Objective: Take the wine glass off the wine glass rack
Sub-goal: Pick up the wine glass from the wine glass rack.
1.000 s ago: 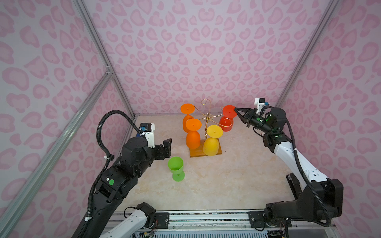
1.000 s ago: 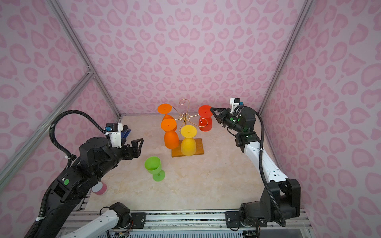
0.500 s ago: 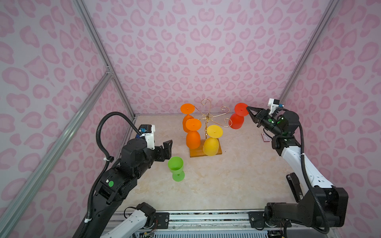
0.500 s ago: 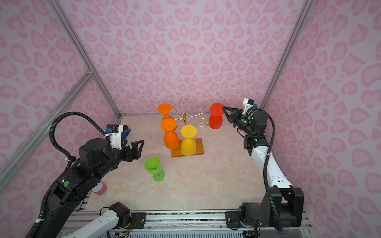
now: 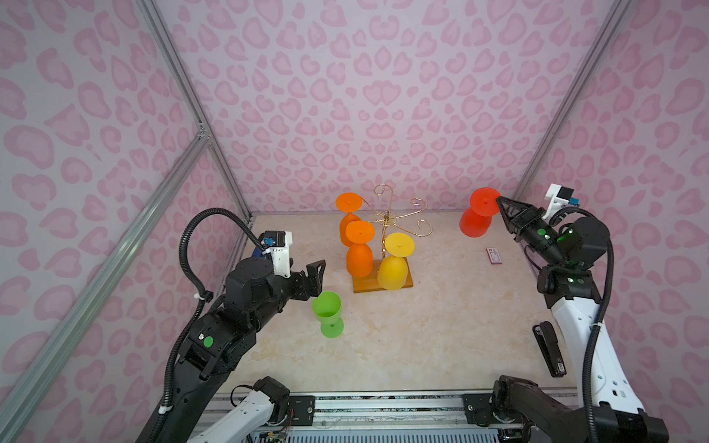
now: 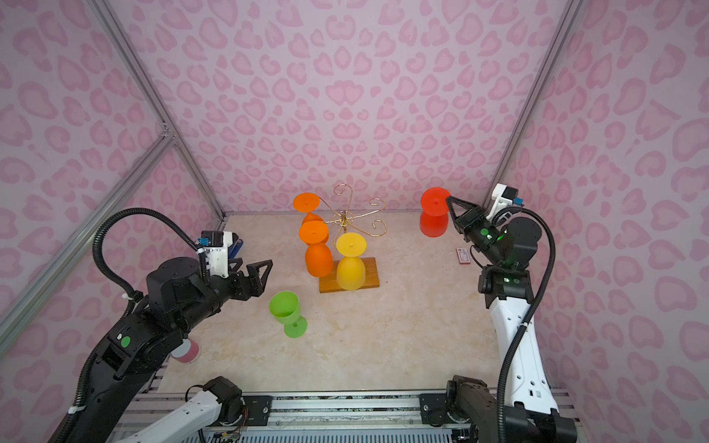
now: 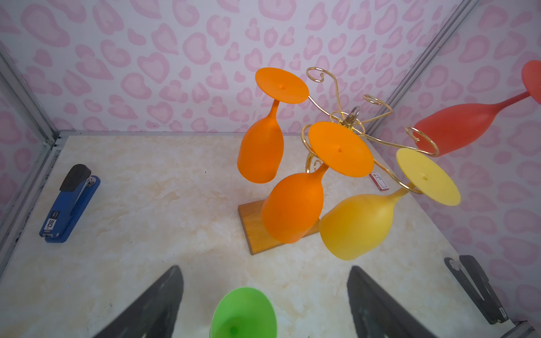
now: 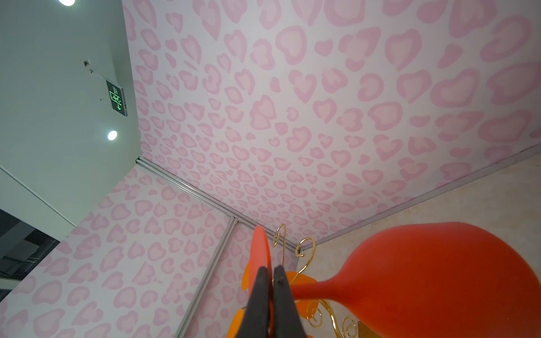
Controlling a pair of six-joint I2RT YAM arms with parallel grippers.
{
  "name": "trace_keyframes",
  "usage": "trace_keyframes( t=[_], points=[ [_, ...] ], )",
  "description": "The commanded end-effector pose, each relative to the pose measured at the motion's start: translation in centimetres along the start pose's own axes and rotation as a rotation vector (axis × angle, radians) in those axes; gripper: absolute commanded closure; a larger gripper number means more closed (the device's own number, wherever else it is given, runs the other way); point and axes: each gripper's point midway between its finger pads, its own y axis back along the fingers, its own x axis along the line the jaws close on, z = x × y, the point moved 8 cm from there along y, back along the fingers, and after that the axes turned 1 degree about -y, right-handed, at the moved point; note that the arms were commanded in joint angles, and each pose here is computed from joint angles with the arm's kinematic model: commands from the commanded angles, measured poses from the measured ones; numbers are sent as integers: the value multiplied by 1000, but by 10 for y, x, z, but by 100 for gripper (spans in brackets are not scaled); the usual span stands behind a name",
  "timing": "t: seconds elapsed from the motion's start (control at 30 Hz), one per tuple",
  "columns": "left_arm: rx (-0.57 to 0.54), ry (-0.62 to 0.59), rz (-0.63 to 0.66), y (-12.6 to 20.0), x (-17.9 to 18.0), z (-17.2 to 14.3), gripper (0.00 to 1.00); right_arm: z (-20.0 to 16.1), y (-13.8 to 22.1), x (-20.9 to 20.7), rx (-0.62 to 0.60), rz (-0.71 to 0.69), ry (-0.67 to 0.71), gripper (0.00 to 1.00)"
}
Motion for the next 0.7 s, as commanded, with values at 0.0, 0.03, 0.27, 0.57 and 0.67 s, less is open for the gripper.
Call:
trace_keyframes(
  t=[0.0,0.03,0.27,0.57,0.67],
  points=[
    [-96,-8,-130,3,-14,17,10,4,12,16,-53,8,81,100],
    [-110,-10,-167,2,-18,20,11,5,15,24,-61,37,88,100],
    [-182,-52,-513,-8,-55,40,11,6,31,78,-81,410,57,100],
    [-226,-144,-882,-21,-91,59,11,0,55,142,8,801,67,100],
    [-274,-164,-961,-25,-98,68,11,-10,51,153,57,889,50,100]
  ],
)
